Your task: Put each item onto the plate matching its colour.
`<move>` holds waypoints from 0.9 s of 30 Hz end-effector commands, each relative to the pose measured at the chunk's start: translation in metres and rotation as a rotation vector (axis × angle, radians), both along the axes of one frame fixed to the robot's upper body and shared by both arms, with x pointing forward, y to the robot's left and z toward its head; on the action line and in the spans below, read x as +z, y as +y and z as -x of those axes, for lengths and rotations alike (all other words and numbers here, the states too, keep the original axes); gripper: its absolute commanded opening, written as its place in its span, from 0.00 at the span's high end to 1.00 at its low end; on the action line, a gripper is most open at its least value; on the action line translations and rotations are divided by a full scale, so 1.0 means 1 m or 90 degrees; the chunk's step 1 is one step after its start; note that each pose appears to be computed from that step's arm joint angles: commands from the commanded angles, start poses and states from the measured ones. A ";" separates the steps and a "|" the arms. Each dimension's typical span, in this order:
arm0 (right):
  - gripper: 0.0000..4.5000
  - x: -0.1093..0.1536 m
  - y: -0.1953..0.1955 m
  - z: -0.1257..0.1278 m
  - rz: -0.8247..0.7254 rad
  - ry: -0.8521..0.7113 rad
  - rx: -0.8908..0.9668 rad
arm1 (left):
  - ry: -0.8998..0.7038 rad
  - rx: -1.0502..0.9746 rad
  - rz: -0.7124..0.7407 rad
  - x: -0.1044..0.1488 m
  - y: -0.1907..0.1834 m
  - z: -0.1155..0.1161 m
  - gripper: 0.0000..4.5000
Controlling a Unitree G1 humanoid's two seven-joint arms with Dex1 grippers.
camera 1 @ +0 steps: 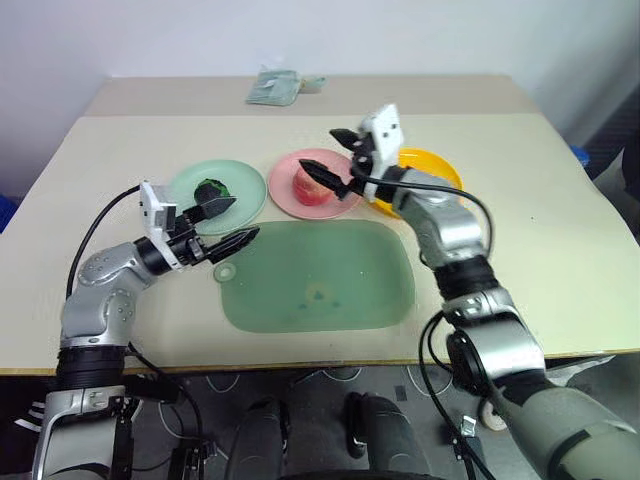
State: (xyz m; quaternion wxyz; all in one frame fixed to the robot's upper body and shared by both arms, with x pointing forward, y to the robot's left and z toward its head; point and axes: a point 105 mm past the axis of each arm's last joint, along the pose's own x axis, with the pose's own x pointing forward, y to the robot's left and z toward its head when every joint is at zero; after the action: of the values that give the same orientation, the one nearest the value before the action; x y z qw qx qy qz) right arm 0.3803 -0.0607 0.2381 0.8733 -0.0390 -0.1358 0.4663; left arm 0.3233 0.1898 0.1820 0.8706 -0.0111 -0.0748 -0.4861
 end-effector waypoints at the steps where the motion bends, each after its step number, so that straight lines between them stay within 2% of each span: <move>1: 0.01 0.023 -0.022 0.044 -0.017 -0.054 0.057 | -0.026 -0.060 0.015 0.018 0.001 0.009 0.00; 7: 0.01 0.007 -0.066 0.091 0.054 -0.035 0.053 | -0.015 -0.117 0.007 0.014 -0.001 0.010 0.00; 12: 0.01 -0.022 -0.109 0.112 0.132 0.032 0.011 | -0.002 -0.135 -0.006 0.007 -0.006 0.010 0.00; 17: 0.01 -0.026 -0.133 0.113 0.146 0.048 -0.044 | 0.008 -0.145 -0.004 0.001 -0.011 0.012 0.00; 27: 0.01 -0.026 -0.137 0.109 0.141 0.055 -0.079 | -0.021 -0.159 0.005 0.001 -0.021 0.009 0.00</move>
State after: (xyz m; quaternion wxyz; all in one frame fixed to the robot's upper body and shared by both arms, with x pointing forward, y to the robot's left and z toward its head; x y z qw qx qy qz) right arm 0.2734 -0.1978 0.2022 0.8977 -0.1178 -0.0261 0.4237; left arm 0.3131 0.1705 0.1726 0.8033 -0.0333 -0.0648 -0.5912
